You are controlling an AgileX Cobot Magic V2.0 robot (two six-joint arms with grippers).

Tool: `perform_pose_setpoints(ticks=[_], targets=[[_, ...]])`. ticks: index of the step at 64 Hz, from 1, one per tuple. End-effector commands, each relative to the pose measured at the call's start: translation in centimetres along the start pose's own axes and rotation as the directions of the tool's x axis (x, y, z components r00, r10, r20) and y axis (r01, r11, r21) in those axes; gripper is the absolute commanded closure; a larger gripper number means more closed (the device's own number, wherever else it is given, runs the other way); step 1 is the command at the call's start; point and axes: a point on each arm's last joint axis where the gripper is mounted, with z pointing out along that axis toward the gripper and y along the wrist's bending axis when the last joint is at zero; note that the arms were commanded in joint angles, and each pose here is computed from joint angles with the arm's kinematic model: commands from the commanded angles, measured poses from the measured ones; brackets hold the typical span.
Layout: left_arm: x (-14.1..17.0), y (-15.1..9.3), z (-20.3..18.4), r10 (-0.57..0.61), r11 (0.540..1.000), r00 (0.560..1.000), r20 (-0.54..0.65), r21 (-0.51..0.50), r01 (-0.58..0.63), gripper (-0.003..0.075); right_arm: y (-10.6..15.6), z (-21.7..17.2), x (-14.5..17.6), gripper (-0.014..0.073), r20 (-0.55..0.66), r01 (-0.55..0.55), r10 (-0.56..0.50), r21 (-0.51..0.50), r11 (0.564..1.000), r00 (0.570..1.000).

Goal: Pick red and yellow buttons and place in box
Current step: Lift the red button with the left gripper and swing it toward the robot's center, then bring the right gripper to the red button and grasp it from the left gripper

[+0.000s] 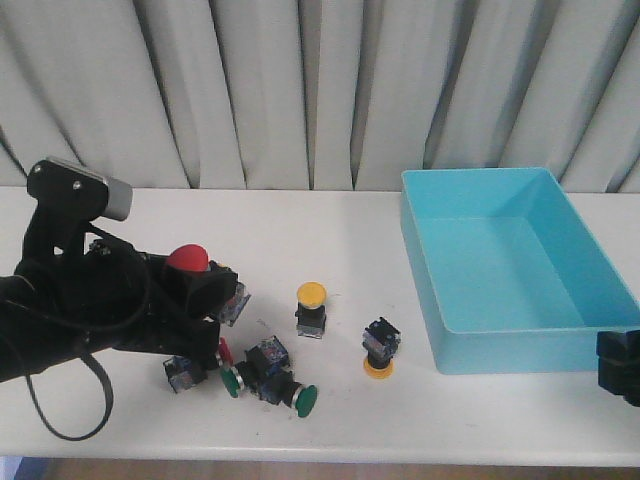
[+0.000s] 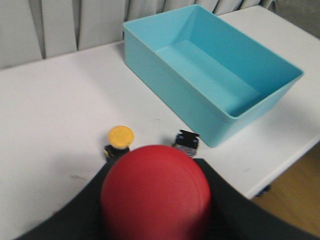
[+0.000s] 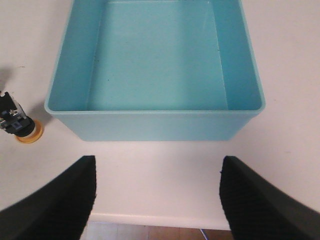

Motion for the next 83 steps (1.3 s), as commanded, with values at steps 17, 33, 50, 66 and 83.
perform_pose_setpoints(ticks=[17, 33, 50, 66, 83], targets=[[-0.4, -1.4, -0.6, -0.117, 0.985, 0.992, -0.045, 0.123, 0.122, 0.0504, -0.1, -0.5, -1.5, 0.0097, 0.091, 0.0, -0.001, 0.007, 1.0, 0.996], [-0.1, -3.0, 0.0, -0.187, 0.93, 0.976, -0.114, 0.301, 0.213, 0.0504, -0.1, -0.5, -1.5, 0.0097, 0.092, 0.0, -0.001, 0.007, 1.0, 0.996], [-0.5, -3.6, 0.4, -0.258, 0.878, 0.96, -0.109, 0.387, 0.28, 0.0504, 0.2, -0.5, -1.5, 0.0097, 0.093, -0.06, 0.063, -0.031, 0.998, 0.994], [-0.8, -3.7, 0.4, -0.319, 0.853, 0.942, -0.107, 0.401, 0.334, 0.0504, 3.2, -0.5, -1.6, 0.0097, 0.138, 0.255, -0.231, -0.195, 0.947, 0.963], [-0.8, -3.7, 0.4, -0.319, 0.853, 0.942, -0.107, 0.401, 0.334, 0.0504, 8.9, -1.1, -1.2, 0.0097, 0.364, 0.629, -0.518, -0.353, 0.692, 0.774]])
